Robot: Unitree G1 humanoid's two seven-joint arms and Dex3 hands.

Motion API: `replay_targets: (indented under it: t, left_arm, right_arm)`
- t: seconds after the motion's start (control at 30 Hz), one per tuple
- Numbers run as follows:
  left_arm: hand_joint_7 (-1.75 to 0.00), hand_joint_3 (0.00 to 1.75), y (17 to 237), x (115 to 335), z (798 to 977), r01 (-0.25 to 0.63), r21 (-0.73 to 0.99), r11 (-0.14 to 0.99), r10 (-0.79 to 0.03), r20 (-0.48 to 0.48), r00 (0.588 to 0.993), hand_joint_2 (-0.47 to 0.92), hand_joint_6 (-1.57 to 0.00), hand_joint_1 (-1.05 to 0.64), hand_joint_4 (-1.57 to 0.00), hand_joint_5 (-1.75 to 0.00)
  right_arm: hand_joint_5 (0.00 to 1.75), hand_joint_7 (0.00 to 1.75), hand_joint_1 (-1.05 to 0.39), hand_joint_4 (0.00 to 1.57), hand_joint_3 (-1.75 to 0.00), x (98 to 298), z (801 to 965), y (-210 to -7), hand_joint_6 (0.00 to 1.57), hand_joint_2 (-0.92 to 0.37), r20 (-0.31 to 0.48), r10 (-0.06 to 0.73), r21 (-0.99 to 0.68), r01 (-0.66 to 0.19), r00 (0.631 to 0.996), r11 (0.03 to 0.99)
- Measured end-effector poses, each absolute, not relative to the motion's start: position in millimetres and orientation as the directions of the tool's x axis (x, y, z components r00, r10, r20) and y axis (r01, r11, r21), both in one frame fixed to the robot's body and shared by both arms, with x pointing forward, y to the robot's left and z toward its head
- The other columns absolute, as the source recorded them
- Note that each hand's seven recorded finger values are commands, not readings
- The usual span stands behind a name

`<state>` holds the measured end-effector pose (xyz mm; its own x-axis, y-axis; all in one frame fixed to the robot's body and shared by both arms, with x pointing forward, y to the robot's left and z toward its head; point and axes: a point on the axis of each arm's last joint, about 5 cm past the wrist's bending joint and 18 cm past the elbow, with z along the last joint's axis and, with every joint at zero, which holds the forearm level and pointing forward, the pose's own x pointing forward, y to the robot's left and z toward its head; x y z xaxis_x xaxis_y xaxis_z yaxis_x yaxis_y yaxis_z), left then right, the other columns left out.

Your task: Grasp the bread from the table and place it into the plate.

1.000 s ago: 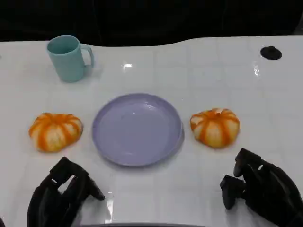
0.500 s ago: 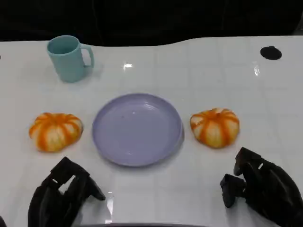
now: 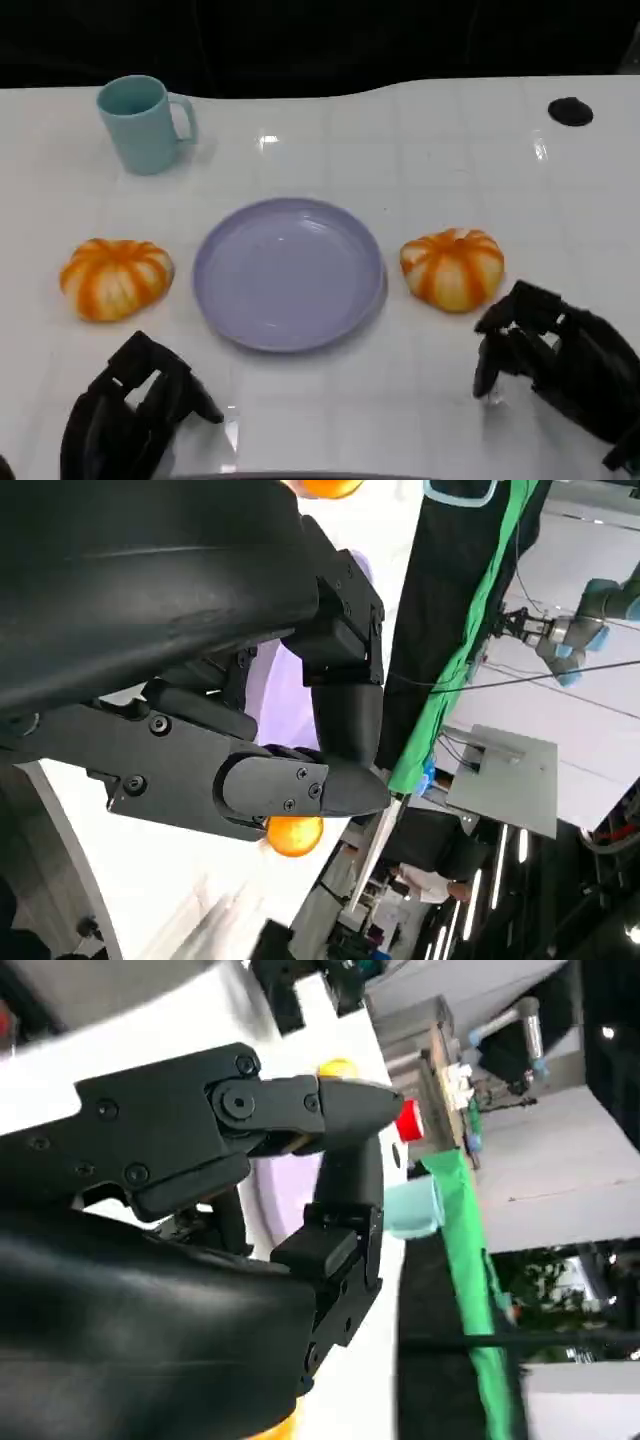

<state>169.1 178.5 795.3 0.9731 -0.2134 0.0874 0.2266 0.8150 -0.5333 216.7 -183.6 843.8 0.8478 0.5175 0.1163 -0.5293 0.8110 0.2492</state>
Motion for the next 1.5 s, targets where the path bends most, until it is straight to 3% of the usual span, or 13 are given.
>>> replay_targets:
  t: [0.07, 0.17, 0.27, 0.4, 0.6, 0.83, 1.1, 1.5]
  left_arm:
    - [-1.54, 0.26, 178.6, 169.1, 795.3, 0.226, -0.533, 0.815, -0.213, 0.087, 0.973, 0.92, -0.51, -0.59, -0.64, -1.75]
    - [-1.54, 0.25, 178.6, 169.1, 795.3, 0.226, -0.534, 0.815, -0.213, 0.087, 0.973, 0.92, -0.51, -0.59, -0.64, -1.75]
    - [-1.54, 0.24, 178.5, 169.2, 795.2, 0.226, -0.535, 0.814, -0.214, 0.086, 0.973, 0.92, -0.51, -0.59, -0.64, -1.75]
    - [-1.54, 0.23, 178.2, 169.4, 795.0, 0.221, -0.541, 0.811, -0.215, 0.076, 0.974, 0.92, -0.51, -0.59, -0.65, -1.75]
    - [-1.54, 0.24, 177.9, 170.7, 795.7, 0.220, -0.541, 0.812, -0.212, 0.077, 0.974, 0.92, -0.51, -0.59, -0.64, -1.75]
    - [-1.51, 0.25, 177.6, 171.0, 794.7, 0.215, -0.544, 0.811, -0.212, 0.070, 0.975, 0.92, -0.52, -0.58, -0.63, -1.75]
    - [-1.50, 0.25, 177.0, 172.0, 795.0, 0.217, -0.546, 0.809, -0.214, 0.071, 0.974, 0.92, -0.52, -0.57, -0.63, -1.75]
    - [-1.52, 0.25, 176.9, 172.2, 795.1, 0.219, -0.545, 0.809, -0.216, 0.072, 0.974, 0.92, -0.52, -0.58, -0.63, -1.75]
  right_arm:
    - [0.91, 0.30, -0.54, 0.45, -0.20, 218.2, 848.0, -185.6, 0.54, -0.92, 0.112, 0.513, 0.142, -0.524, 0.851, 0.840]
    - [0.53, 0.10, -0.53, 0.50, -0.14, 219.8, 855.2, -191.2, 0.57, -0.92, 0.107, 0.495, -0.020, -0.496, 0.862, 0.868]
    - [0.26, 0.02, -0.54, 0.50, -0.13, 221.2, 863.7, -193.5, 0.51, -0.92, 0.112, 0.469, -0.198, -0.443, 0.876, 0.874]
    - [0.14, 0.00, -0.54, 0.43, -0.09, 227.0, 876.5, -198.1, 0.42, -0.92, 0.123, 0.463, -0.442, -0.369, 0.878, 0.818]
    - [0.04, 0.00, -0.52, 0.30, -0.02, 239.1, 891.1, -198.6, 0.31, -0.91, 0.175, 0.498, -0.686, -0.258, 0.849, 0.681]
    - [0.00, 0.00, -0.51, 0.19, 0.00, 246.3, 893.3, -196.1, 0.20, -0.90, 0.159, 0.532, -0.858, -0.150, 0.832, 0.491]
    - [0.00, 0.00, -0.48, 0.17, 0.00, 259.9, 895.3, -186.9, 0.20, -0.86, 0.131, 0.552, -0.947, -0.061, 0.823, 0.316]
    - [0.00, 0.01, -0.46, 0.18, 0.00, 281.9, 886.7, -175.1, 0.25, -0.82, 0.045, 0.552, -0.993, -0.025, 0.832, 0.119]
